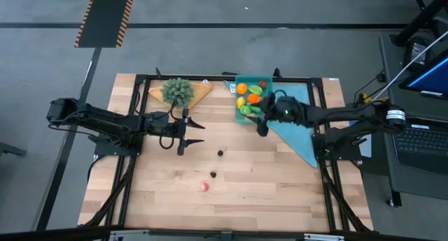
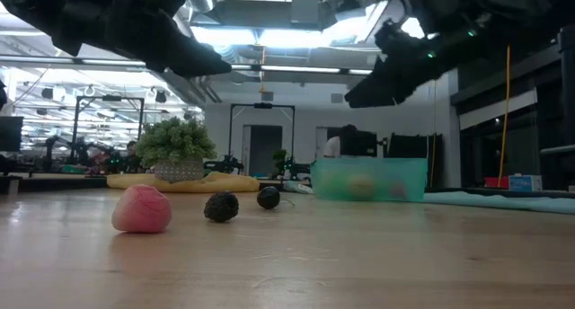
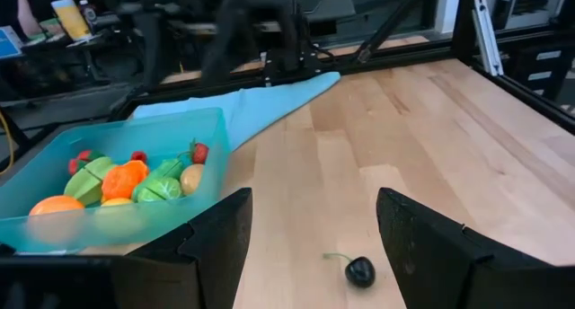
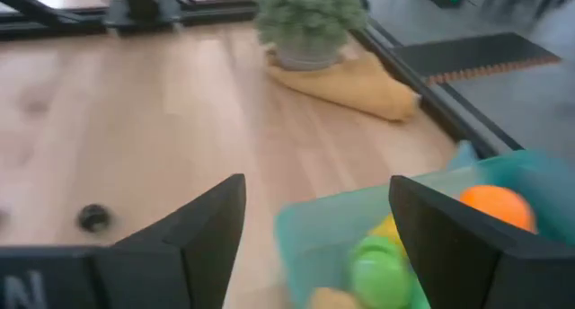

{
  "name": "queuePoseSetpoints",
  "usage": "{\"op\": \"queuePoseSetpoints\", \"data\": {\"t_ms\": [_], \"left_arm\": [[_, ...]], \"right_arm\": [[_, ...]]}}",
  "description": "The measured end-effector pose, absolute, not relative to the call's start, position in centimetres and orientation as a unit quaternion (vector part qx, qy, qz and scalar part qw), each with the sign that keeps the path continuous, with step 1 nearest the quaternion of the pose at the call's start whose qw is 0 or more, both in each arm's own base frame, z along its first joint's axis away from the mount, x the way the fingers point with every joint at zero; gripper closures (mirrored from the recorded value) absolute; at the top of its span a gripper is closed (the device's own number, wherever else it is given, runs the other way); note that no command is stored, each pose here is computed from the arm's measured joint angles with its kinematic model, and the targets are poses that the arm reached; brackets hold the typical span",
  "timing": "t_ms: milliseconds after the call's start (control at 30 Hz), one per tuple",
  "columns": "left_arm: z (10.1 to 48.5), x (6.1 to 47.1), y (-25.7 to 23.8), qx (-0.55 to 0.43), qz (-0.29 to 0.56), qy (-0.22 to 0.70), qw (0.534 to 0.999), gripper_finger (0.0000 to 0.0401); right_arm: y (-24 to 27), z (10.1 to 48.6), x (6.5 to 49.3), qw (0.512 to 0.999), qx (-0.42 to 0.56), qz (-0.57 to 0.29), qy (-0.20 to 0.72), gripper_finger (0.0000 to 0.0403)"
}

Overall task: Pick and placing Produce into tupperware
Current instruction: Put the black cherry into the blue bin

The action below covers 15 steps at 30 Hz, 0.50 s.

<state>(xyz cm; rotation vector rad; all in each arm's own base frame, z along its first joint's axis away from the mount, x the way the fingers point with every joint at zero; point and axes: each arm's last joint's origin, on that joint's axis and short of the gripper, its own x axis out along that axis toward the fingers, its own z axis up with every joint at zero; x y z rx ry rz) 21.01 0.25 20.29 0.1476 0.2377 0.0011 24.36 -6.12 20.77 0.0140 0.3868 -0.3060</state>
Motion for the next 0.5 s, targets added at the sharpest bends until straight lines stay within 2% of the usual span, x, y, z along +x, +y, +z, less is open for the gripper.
{"op": "queuePoseSetpoints", "data": {"t_ms": [300,500], "left_arm": [[20.3,21.0,0.1,0.063,-0.001,0.120,0.991,0.0170],[20.3,21.0,0.1,0.032,0.003,0.120,0.992,0.0170]], "right_arm": [[-1.9,19.0,23.6,0.991,0.011,-0.073,0.109,0.0128],[-0.8,19.3,23.7,0.994,-0.002,-0.049,0.094,0.0128]]}}
